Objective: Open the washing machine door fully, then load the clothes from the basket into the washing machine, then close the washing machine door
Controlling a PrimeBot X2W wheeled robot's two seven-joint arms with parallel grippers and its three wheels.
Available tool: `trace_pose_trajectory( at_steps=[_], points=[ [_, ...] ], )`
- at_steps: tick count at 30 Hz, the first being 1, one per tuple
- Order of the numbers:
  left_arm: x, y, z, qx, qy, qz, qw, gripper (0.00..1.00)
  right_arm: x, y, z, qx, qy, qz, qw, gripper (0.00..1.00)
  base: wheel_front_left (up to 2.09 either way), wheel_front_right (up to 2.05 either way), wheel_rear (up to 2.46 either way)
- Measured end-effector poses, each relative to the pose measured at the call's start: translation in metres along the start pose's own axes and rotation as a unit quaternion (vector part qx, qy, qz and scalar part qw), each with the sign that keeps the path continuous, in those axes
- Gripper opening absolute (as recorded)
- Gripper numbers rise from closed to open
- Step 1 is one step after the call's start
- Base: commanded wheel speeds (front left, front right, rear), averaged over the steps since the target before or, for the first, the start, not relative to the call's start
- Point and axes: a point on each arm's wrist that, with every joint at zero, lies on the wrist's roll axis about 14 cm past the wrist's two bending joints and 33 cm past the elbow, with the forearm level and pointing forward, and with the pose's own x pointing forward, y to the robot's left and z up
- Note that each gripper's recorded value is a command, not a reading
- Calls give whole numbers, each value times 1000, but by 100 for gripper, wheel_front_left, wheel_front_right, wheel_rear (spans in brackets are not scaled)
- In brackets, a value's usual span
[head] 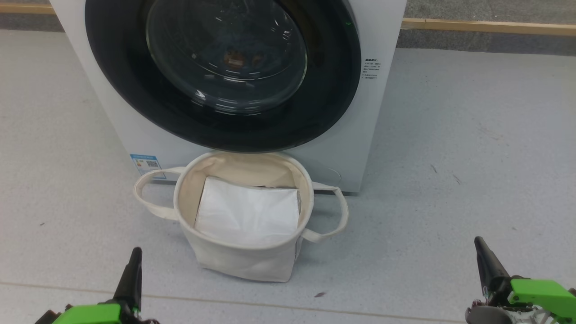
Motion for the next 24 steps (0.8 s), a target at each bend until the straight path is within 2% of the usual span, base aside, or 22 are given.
trace_pose_trajectory(
  at_steps=[24],
  points=[
    [0,0,0,0,0,0,1000,0,0,0,0,0,-1,0,1000,0,0,0,0]
  ],
)
